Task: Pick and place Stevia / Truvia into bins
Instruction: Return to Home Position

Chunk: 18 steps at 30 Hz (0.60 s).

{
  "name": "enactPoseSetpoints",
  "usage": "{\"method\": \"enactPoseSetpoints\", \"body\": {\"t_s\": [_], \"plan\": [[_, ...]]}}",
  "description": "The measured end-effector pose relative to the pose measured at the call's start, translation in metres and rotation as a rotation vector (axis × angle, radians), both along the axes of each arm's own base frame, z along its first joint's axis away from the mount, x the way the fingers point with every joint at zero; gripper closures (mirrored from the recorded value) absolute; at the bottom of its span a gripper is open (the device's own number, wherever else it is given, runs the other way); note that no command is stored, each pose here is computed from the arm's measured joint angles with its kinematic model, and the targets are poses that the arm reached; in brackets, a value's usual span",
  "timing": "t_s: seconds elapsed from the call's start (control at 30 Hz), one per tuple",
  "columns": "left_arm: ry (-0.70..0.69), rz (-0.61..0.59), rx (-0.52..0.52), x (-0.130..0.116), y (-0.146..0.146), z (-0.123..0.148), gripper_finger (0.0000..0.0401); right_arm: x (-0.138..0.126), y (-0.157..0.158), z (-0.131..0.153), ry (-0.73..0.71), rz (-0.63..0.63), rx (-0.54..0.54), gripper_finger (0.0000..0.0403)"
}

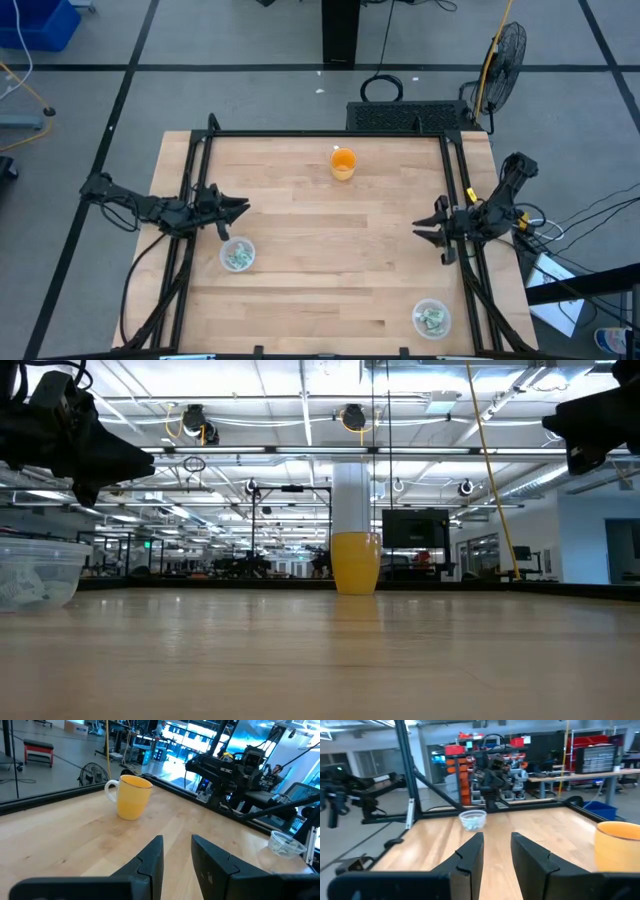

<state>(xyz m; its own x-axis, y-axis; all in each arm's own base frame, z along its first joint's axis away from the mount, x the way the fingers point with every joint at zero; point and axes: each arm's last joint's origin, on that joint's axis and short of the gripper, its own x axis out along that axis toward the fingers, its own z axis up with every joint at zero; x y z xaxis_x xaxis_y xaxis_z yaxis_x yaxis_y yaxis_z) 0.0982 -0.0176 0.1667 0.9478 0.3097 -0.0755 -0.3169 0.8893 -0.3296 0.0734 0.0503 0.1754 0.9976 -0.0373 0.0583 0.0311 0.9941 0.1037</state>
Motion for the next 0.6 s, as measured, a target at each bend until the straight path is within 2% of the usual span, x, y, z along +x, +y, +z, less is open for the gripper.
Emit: {"method": "enactPoseSetpoints", "body": {"t_s": [0.27, 0.43, 0.6], "plan": [[0.0, 0.0, 0.0, 0.0, 0.0, 0.0, 0.0297, 0.006, -0.009, -0.002, 0.013, -0.086, 0.034, 0.0312], [0.0, 0.0, 0.0, 0.0, 0.0, 0.0, 0.0297, 0.011, -0.011, -0.003, 0.02, -0.022, -0.028, 0.0312], [0.0, 0.0, 0.0, 0.0, 0.0, 0.0, 0.0297, 0.016, -0.017, -0.005, 0.043, -0.094, -0.077, 0.0312]]}}
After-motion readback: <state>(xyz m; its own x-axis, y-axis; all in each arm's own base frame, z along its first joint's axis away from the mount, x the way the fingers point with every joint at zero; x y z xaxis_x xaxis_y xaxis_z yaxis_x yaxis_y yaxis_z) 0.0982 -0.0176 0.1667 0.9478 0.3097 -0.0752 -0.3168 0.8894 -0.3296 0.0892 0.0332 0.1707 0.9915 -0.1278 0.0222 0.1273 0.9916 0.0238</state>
